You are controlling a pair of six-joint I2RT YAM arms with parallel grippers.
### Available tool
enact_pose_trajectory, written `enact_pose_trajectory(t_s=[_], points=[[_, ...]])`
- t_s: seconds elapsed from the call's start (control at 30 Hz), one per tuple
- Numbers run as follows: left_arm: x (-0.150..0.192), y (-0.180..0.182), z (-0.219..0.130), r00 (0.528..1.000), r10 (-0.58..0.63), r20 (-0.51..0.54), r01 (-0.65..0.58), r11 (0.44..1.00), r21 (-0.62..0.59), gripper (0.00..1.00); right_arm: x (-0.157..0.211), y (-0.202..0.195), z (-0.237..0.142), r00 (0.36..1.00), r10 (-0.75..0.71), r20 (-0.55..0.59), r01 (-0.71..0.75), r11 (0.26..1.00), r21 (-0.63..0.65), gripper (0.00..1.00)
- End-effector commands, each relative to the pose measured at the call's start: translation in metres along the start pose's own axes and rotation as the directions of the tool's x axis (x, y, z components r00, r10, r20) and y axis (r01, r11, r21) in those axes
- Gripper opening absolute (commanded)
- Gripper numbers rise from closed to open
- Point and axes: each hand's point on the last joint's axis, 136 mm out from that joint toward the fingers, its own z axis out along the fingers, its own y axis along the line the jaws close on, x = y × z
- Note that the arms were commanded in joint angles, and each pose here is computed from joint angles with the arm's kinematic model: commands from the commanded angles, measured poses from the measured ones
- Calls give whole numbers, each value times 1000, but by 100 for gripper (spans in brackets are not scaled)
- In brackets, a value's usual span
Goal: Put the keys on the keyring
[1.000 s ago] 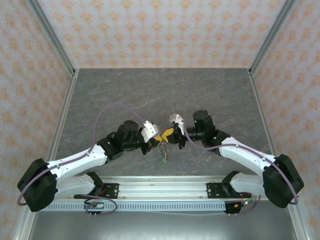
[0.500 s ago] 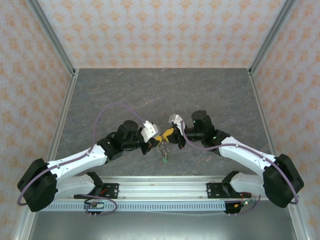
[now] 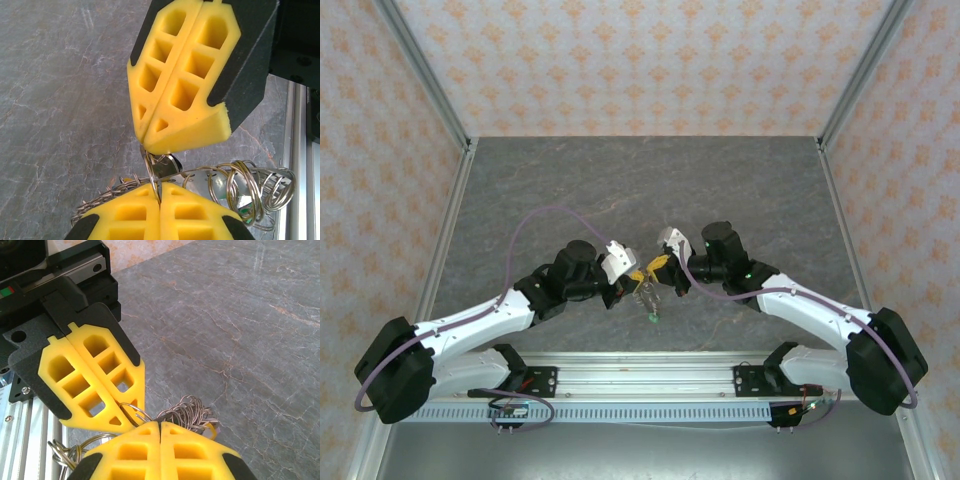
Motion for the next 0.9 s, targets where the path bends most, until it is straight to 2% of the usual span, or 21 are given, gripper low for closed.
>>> enact_pose_trajectory(t_s=[0.0, 0.2, 0.37, 0.5, 0.6, 0.87], points=[[-34, -10, -6, 992, 63, 106, -68, 997, 41, 0, 4, -14, -1, 1000, 17, -4, -16, 997, 80, 0], [-35, -10, -7, 992, 62, 111, -66, 997, 35, 0, 9, -12, -3, 999, 30, -15, -28, 997, 78, 1], [-36, -8, -7, 991, 68, 113, -71, 997, 24, 0, 9, -13, -5, 1000, 25, -13, -23, 996, 88, 6], [-35, -9, -6, 992, 75, 104, -79, 996, 29, 0, 0, -11, -10, 1000, 7, 14, -9, 995, 97, 13], [-33, -9, -5, 992, 90, 90, -93, 995, 30, 0, -4, -8, -14, 1000, -14, 26, 11, 996, 94, 24], [-25, -14, -4, 983, 168, 68, -170, 985, 22, 0, 4, -4, -19, 995, -94, -40, 97, 992, 82, 25]])
